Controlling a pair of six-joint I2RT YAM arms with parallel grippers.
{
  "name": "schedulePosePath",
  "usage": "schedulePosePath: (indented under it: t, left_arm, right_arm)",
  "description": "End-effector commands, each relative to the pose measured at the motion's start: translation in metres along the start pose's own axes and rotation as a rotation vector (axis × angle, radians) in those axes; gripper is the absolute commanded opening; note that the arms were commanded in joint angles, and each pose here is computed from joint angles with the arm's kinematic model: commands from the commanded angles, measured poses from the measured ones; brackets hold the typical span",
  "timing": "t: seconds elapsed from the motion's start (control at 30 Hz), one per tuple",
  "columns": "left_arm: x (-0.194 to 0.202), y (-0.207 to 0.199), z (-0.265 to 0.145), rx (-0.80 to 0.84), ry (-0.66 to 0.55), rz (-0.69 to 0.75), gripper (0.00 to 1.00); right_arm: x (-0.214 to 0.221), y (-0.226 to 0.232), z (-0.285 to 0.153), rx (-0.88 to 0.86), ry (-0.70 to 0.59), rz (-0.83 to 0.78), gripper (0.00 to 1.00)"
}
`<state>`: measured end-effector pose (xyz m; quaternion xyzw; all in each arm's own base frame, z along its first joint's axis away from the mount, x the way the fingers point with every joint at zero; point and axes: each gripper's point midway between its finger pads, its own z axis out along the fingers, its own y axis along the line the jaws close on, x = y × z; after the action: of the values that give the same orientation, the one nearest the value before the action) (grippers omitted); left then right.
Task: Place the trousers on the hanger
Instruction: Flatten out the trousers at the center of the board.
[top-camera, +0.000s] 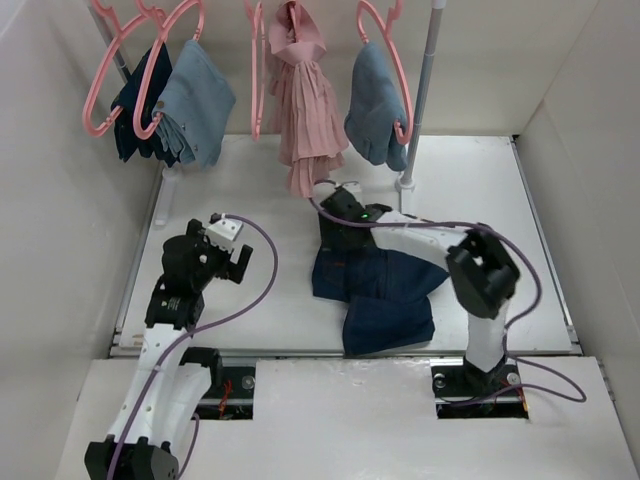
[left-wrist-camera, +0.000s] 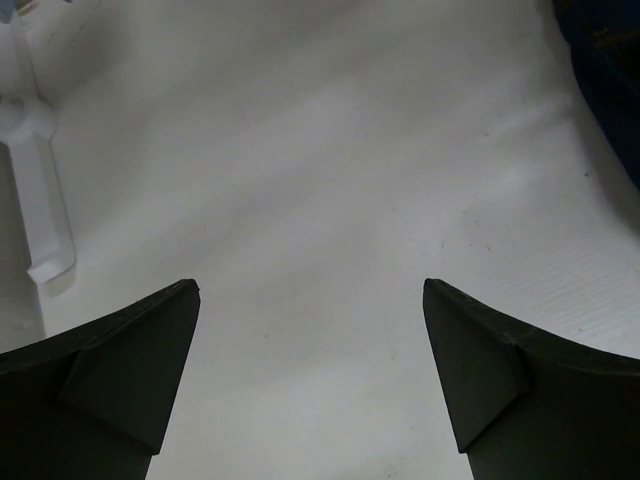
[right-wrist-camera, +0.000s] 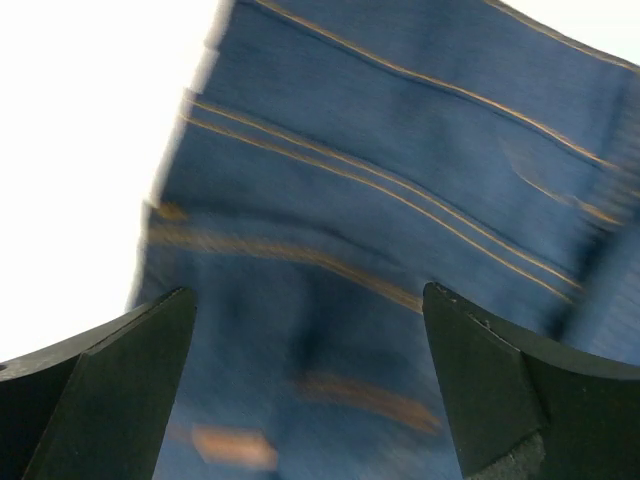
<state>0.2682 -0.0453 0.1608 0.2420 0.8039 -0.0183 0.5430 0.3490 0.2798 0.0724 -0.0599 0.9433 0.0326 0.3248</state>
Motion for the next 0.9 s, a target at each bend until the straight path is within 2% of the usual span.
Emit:
schedulePosePath:
  t: [0.0, 0.07, 0.13, 0.17, 0.3, 0.37, 0.4, 0.43, 0.5, 0.53, 0.57, 0.63, 0.67, 0.7, 0.73, 0.77, 0.8, 0.87]
  left_arm:
    - [-0.010, 0.009, -0.002, -0.062, -0.049, -0.034, 0.93]
    - [-0.011, 0.007, -0.002, -0.053, -0.052, -0.025, 0.93]
    - [-0.011, 0.007, -0.002, -0.053, -0.052, -0.025, 0.93]
    - [-0.011, 0.007, -0.002, -0.053, -0.052, -0.025, 0.93]
    - [-0.007, 0.010, 0.000, -0.068, -0.034, -0.028, 0.93]
    - [-0.007, 0.010, 0.000, -0.068, -0.034, -0.028, 0.93]
    - [-0.005, 0.010, 0.001, -0.068, -0.034, -0.028, 0.93]
    - [-0.005, 0.010, 0.001, -0.068, -0.034, -0.028, 0.93]
    - [-0.005, 0.010, 0.001, -0.068, -0.034, -0.028, 0.93]
    - [-0.005, 0.010, 0.001, -0.068, -0.034, -0.028, 0.93]
    - [-0.005, 0.010, 0.001, -0.068, -0.034, -0.028, 0.93]
    - [-0.004, 0.006, 0.001, -0.046, -0.032, -0.017, 0.92]
    - [-0.003, 0.003, 0.001, -0.030, -0.028, -0.006, 0.90]
    - [-0.004, 0.001, 0.001, -0.015, -0.034, 0.005, 0.90]
    - [-0.001, -0.007, 0.001, 0.032, -0.026, 0.012, 0.89]
    - [-0.002, -0.011, 0.000, 0.052, -0.034, 0.027, 0.89]
    - [-0.001, -0.014, -0.001, 0.073, -0.034, 0.054, 0.86]
    - [-0.001, -0.025, -0.003, 0.134, -0.044, 0.077, 0.86]
  right_arm:
    - [-0.019, 0.022, 0.009, 0.033, -0.037, 0.025, 1.00]
    - [-0.034, 0.033, 0.022, 0.034, -0.045, 0.080, 1.00]
    - [-0.024, 0.031, 0.033, 0.060, -0.006, 0.060, 1.00]
    - [-0.036, 0.036, 0.032, 0.060, -0.023, 0.066, 1.00]
    - [-0.012, 0.028, 0.053, 0.135, 0.073, -0.009, 1.00]
    - [-0.001, 0.026, 0.058, 0.134, 0.102, -0.029, 0.95]
    - [0.010, 0.023, 0.060, 0.136, 0.130, -0.050, 0.89]
    - [0.013, 0.024, 0.062, 0.127, 0.135, -0.048, 0.66]
    - [0.025, 0.027, 0.059, 0.099, 0.162, -0.066, 0.39]
    - [0.024, 0.030, 0.057, 0.081, 0.161, -0.060, 0.09]
    - [0.019, 0.032, 0.048, 0.053, 0.149, -0.063, 0.00]
    - [0.030, 0.042, 0.031, -0.012, 0.158, -0.110, 0.00]
    - [0.010, 0.053, 0.006, -0.084, 0.079, -0.113, 0.00]
    - [0.006, 0.057, -0.009, -0.114, 0.045, -0.120, 0.00]
    - [0.009, 0.068, -0.027, -0.180, 0.027, -0.135, 0.00]
    - [0.022, 0.060, -0.034, -0.200, 0.039, -0.135, 0.00]
    - [0.000, 0.068, -0.072, -0.296, -0.055, -0.103, 0.00]
    - [0.009, 0.063, -0.100, -0.395, -0.075, -0.113, 0.00]
